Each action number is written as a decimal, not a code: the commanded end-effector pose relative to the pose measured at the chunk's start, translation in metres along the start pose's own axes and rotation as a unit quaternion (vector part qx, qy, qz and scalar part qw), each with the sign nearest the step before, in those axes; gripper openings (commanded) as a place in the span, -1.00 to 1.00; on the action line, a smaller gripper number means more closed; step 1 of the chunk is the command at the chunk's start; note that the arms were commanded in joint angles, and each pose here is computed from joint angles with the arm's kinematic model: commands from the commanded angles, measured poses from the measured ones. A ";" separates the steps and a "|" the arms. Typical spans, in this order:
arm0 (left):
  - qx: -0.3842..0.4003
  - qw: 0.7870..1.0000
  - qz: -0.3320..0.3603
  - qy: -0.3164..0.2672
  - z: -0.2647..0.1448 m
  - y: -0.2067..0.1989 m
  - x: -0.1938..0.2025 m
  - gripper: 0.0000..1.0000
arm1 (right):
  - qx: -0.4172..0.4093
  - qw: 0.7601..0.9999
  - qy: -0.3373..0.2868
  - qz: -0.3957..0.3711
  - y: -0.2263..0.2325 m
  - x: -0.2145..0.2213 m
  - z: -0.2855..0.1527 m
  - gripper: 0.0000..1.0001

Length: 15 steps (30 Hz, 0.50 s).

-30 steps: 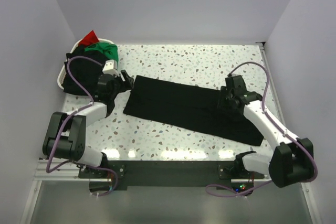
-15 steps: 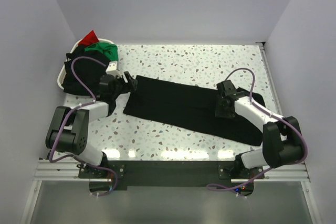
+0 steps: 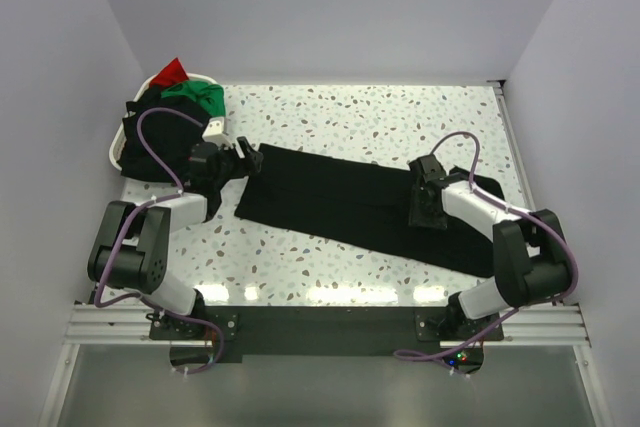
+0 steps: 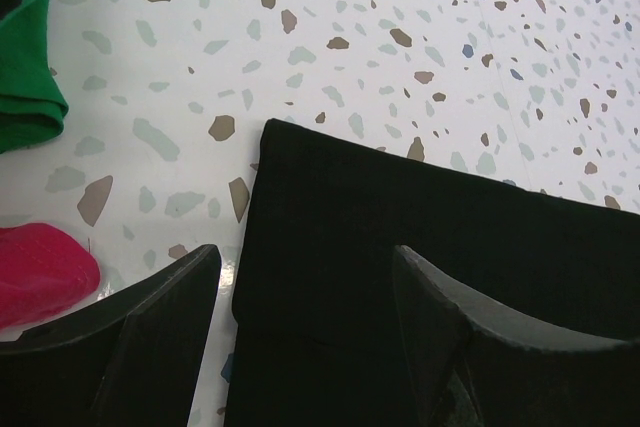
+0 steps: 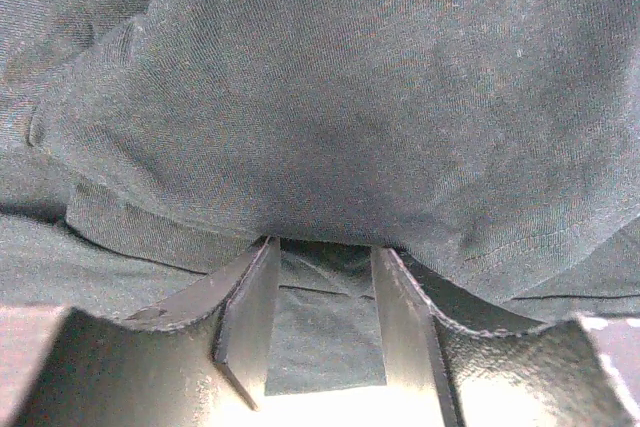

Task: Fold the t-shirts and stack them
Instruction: Fold the tshirt

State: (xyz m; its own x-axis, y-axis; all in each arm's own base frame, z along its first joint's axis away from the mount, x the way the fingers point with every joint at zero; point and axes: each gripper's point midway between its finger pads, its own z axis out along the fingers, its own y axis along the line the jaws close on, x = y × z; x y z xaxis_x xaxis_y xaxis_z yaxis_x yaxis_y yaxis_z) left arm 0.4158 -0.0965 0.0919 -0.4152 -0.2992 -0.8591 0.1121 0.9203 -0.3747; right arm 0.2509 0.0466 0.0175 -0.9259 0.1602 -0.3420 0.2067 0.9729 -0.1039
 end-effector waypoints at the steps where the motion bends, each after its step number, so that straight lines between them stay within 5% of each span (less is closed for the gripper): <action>1: 0.017 0.999 0.008 -0.042 0.003 -0.009 -0.027 0.49 | 0.002 1.000 0.003 0.006 0.002 0.002 -0.002 -0.11; 6: 0.018 0.999 0.008 -0.044 0.003 -0.009 -0.028 0.49 | -0.007 1.000 0.007 0.004 0.004 0.004 -0.006 -0.80; 15: 0.017 0.999 0.008 -0.043 0.003 -0.009 -0.028 0.50 | -0.015 1.000 0.003 -0.001 0.001 0.007 -0.033 -0.88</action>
State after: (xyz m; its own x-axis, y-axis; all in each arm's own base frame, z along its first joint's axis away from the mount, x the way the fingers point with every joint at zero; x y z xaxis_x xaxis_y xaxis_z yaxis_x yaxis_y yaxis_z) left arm 0.4158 -0.0965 0.0920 -0.4148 -0.2989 -0.8594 0.1124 0.9204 -0.3744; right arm 0.2372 0.0504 0.0283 -0.9325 0.1564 -0.3254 0.1970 0.9757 -0.0958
